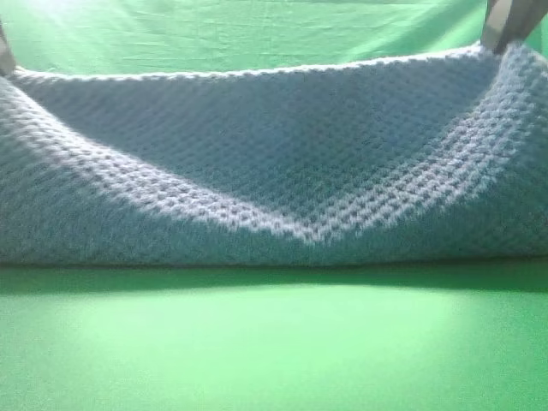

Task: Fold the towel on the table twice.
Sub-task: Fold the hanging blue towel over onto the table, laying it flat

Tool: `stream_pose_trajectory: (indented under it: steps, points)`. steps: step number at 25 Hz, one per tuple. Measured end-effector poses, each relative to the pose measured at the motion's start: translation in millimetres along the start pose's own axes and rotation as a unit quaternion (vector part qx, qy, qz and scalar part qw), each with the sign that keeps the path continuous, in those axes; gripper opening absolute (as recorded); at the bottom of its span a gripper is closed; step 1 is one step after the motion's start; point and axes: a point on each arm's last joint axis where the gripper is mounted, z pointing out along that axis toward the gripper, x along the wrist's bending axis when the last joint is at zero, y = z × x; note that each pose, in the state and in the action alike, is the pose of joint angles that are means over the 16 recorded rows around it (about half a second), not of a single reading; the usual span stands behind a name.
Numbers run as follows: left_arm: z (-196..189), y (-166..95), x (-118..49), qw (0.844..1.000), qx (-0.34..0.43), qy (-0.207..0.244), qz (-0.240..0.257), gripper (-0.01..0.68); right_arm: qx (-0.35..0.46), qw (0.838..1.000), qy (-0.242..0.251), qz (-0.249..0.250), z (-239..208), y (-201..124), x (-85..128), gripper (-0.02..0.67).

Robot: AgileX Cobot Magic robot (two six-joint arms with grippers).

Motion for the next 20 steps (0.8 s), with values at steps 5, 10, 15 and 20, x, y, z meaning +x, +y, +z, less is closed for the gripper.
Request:
stream_pose_trajectory:
  steps: [5,10,15,20]
  points:
    - [30.8,29.1,-1.2,1.0,-0.002,0.008,0.005,0.0,-0.001,1.0,-0.009,-0.003,27.1,26.7,-9.7,0.0]
    - [62.7,50.7,-0.4,1.0,-0.001,0.015,0.008,0.0,0.002,1.0,-0.016,-0.003,55.5,46.8,-20.3,0.0]
    - [91.2,61.0,2.9,1.0,0.002,0.022,0.008,0.0,0.009,1.0,-0.017,-0.004,84.3,60.4,-26.4,0.0]
    - [111.6,63.5,6.8,1.0,0.004,0.028,0.008,0.0,0.022,1.0,-0.017,-0.002,111.6,66.4,-31.6,0.0]
